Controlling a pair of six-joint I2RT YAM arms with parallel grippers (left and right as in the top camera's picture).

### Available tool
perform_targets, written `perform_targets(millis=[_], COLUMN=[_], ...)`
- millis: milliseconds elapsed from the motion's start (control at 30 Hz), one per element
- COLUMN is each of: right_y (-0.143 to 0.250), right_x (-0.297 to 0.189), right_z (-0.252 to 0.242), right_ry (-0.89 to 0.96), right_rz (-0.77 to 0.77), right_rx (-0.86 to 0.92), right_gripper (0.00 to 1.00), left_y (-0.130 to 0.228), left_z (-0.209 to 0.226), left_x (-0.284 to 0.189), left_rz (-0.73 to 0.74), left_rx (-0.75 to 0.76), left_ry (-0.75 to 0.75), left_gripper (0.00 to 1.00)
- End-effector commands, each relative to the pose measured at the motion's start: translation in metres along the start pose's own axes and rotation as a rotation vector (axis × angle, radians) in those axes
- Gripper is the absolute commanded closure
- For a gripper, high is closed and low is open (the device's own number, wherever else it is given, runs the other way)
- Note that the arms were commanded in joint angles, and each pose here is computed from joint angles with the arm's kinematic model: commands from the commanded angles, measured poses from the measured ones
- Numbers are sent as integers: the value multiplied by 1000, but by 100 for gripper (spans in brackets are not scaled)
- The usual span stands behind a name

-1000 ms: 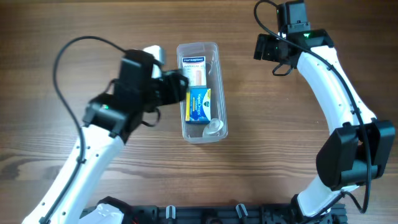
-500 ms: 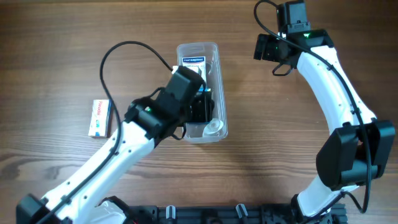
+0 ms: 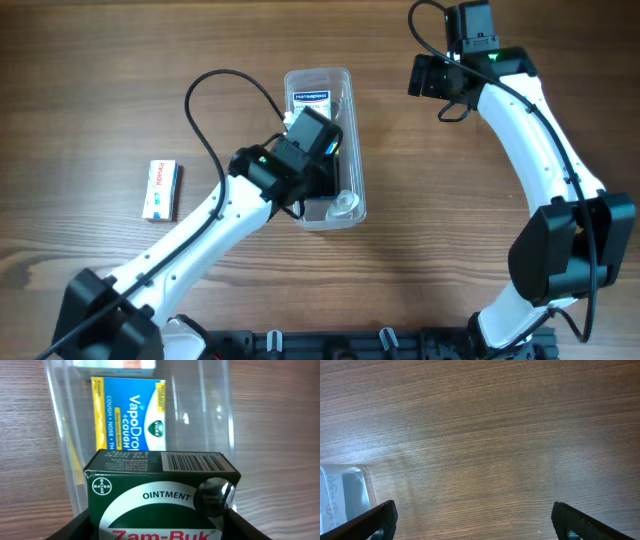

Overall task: Pack container
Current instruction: 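Lower the Zam-Buk tin into the container and open the left gripper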

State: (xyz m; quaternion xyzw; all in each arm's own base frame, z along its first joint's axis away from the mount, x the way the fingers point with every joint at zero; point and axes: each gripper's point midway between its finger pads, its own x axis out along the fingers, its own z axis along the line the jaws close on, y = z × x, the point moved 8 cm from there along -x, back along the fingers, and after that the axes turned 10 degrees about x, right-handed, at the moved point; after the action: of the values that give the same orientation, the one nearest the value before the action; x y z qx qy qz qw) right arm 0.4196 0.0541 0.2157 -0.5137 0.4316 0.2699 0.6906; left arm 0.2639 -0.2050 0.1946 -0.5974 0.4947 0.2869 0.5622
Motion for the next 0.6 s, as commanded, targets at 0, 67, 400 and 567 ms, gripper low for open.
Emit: perform_targets(millis=[0,67,400,567], right_y=[-7,-7,-7,-7], right_x=[-11,-11,-11,-11], right_z=[0,0,0,0], right_ry=[-6,-6,-6,-6], right_rz=[-35,-35,-35,-35], right_rx=[-4,-4,-4,-4], right_gripper=[0,0,0,0], left_y=[-5,-5,3,9], left_z=[0,1,-13,-18], left_x=[1,1,6,15], left_rz=[-27,-24,-11,-13], left_rx=[-25,-38,-53,-16], left_ry=[-40,-42,-30,-94], left_gripper=[43,44,44,45])
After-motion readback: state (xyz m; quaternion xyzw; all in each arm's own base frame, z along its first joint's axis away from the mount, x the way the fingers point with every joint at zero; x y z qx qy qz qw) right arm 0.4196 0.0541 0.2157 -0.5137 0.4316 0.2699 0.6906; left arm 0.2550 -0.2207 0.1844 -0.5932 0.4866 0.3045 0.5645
